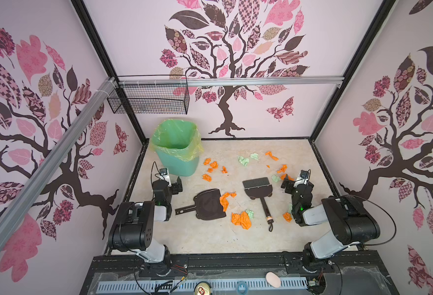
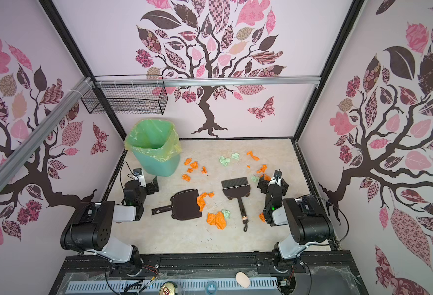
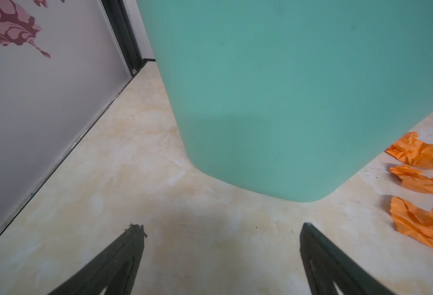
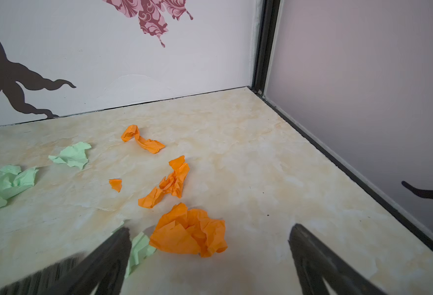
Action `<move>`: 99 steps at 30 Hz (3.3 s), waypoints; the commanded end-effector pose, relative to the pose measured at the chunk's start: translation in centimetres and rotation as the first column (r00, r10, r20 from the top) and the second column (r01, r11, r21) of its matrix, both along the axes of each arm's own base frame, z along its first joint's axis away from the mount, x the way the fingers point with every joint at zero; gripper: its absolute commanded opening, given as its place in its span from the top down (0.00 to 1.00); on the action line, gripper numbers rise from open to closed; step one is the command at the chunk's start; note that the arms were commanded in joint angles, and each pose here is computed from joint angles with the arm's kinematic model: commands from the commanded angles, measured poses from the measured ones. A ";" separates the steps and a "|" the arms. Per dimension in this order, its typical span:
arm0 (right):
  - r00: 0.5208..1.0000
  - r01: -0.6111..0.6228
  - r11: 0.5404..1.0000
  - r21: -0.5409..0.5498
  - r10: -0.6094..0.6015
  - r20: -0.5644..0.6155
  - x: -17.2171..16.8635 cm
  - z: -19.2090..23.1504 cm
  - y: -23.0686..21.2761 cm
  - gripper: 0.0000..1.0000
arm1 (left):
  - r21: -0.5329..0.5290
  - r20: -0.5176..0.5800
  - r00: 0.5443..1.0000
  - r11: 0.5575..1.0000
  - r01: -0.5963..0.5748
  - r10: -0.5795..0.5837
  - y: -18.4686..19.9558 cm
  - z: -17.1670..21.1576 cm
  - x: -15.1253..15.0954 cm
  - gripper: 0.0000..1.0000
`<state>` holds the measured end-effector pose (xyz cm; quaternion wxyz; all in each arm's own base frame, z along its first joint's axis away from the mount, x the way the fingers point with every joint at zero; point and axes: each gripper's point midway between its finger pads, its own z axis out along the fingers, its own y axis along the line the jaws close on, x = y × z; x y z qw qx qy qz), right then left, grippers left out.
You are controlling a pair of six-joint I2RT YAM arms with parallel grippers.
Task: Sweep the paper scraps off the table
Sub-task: 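Raise both grippers from rest and move them toward the brush and dustpan, then lower the right gripper onto the brown brush handle and close it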
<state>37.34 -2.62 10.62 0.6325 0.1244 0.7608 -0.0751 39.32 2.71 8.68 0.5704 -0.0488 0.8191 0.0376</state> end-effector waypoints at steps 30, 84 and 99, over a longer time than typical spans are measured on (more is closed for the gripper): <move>1.000 0.002 1.000 0.006 -0.002 0.028 0.4 1.0 0.0 0.01 | -0.008 0.043 0.999 1.000 -0.010 0.010 0.1 1.4 0.7 0.03; 0.587 -0.193 0.955 0.224 0.295 -0.753 -12.8 -2.5 15.4 0.15 | -0.125 -0.248 0.760 0.798 0.590 -0.601 -8.8 7.9 -12.0 0.12; 0.541 -0.212 0.934 0.287 0.357 -0.761 -14.0 -7.0 16.3 0.24 | -0.141 -0.280 0.739 0.788 0.599 -0.612 -9.0 6.0 -12.8 0.12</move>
